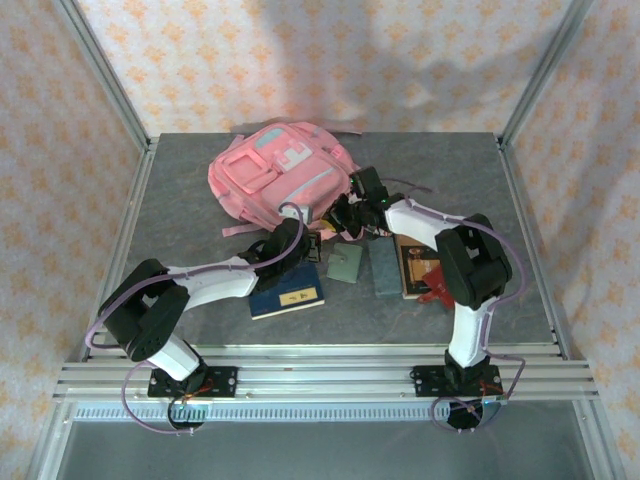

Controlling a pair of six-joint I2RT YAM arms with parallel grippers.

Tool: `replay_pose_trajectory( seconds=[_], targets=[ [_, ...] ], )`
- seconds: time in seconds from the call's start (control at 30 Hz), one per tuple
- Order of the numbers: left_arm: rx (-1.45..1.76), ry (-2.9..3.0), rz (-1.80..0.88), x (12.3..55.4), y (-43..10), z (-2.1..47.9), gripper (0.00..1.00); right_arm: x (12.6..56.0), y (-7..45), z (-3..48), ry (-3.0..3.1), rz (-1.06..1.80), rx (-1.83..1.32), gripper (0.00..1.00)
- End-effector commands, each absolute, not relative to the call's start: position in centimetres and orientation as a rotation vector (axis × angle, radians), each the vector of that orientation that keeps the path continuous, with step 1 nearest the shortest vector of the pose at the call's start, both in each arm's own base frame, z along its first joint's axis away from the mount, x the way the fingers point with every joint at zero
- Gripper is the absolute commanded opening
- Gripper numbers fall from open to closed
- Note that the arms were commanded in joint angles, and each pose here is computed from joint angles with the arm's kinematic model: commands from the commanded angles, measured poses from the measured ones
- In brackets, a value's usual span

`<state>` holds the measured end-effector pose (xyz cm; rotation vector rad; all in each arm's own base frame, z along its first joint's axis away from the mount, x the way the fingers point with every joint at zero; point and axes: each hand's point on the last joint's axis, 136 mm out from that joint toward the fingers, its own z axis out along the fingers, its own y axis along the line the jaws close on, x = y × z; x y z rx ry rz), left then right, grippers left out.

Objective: Pack the student bag

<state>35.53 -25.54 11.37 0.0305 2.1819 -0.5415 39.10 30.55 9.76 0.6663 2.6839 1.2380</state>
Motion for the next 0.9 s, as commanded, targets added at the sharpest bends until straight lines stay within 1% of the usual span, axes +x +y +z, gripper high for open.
replay_pose_trajectory(
  seconds=[0.0,0.27,0.4,0.5,0.67,0.87],
  targets=[
    [0.010,2.113,-0.572,35.4,-25.4,12.9,0.00,40.7,30.2,10.7,2.612,1.234,0.661,0.00],
    [-0.141,2.142,-0.462,35.2,-18.8,10.8,0.00,41.1,26.9,12.3,2.527,1.230,0.715,0.00],
    [-0.237,2.132,-0.386,35.6,-14.6,10.4,0.00,41.4,25.6,13.1,2.493,1.229,0.731,0.00],
    [-0.272,2.126,-0.353,35.9,-12.9,10.5,0.00,41.8,25.0,13.6,2.471,1.230,0.738,0.00],
    [-0.224,2.145,-0.417,35.8,-14.4,11.2,0.00,43.8,24.1,14.6,2.443,1.209,0.721,0.00],
    [-0.072,2.157,-0.482,34.7,-19.4,12.1,0.00,47.3,21.8,15.1,2.435,1.114,0.720,0.00]
  ],
)
